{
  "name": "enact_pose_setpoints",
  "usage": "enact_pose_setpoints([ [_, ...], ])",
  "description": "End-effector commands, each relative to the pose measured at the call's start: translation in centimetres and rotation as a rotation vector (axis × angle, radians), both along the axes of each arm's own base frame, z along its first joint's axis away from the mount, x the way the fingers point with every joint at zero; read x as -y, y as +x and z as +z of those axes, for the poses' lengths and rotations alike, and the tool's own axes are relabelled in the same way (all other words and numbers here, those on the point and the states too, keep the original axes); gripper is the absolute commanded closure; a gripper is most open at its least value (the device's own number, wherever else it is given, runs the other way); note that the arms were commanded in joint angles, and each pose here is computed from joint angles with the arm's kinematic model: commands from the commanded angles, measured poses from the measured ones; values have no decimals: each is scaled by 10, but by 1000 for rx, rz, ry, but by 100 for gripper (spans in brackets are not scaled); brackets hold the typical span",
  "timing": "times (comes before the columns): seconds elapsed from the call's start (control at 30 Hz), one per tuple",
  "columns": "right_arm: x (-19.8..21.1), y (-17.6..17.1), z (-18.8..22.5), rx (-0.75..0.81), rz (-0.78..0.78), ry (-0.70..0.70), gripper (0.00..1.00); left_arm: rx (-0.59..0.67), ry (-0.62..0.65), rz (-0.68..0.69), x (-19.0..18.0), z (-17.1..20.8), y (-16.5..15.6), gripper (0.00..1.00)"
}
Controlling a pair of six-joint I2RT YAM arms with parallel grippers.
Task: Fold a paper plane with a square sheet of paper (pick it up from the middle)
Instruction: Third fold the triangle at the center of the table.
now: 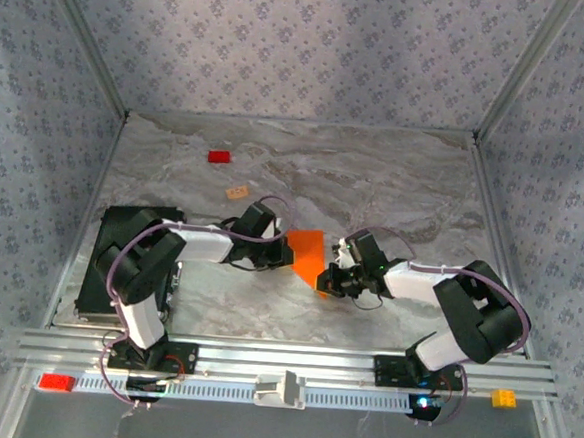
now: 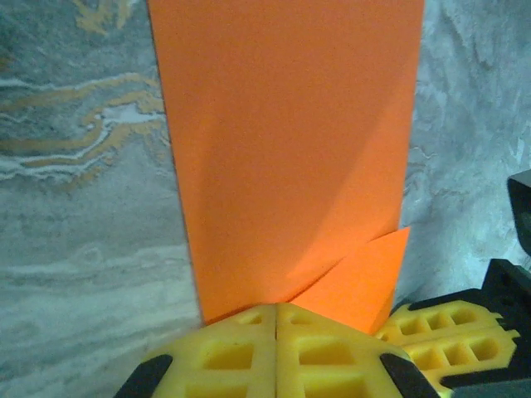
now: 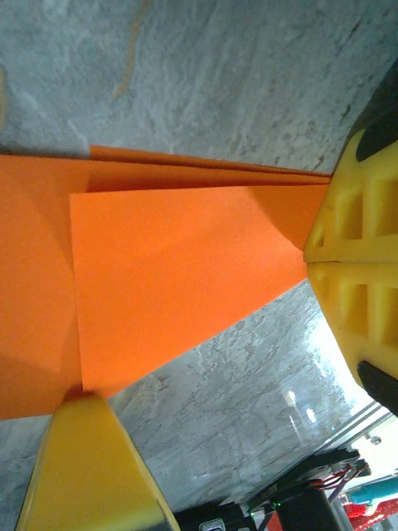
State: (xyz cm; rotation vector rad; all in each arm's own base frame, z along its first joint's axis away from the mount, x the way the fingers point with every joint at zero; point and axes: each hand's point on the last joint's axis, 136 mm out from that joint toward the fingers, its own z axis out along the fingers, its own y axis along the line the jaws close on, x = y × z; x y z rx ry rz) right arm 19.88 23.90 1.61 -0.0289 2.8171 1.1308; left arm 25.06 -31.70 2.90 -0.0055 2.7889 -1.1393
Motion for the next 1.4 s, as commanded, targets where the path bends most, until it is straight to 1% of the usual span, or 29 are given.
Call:
enact_pose_setpoints([
  [0.0, 33, -20, -34, -90, -44, -157, 100, 65, -15, -15, 9, 26, 5, 93],
  [0.07, 32, -19, -33, -86, -43, -151, 99, 62, -22, -29, 13, 25, 4, 93],
  [0.23, 29, -17, -29, -73, -37, -133, 99, 24, -17, -65, 17, 10, -1, 93],
  [0.53, 25, -17, -15, -40, -23, -91, 96, -57, 93, -76, 5, -30, -10, 98],
  [0.7, 22, -21, -3, -15, -5, -51, 95, -64, 108, -68, 1, -34, -13, 98],
  [0.83, 34, -34, -13, -56, -21, -98, 95, -63, 111, -64, 0, -34, -11, 98],
  [1.03, 46, -48, -19, -71, -56, -106, 96, -67, 112, -55, 0, -35, -11, 98],
  [1.2, 49, -37, -3, -25, -67, -127, 95, -65, 76, -34, 3, -32, -11, 98],
  [1.3, 47, -18, 13, 28, -73, -154, 93, -57, 40, -10, 6, -25, -11, 98],
  [1.37, 44, -5, 22, 63, -74, -162, 88, -40, 25, 0, 9, -18, -11, 97],
])
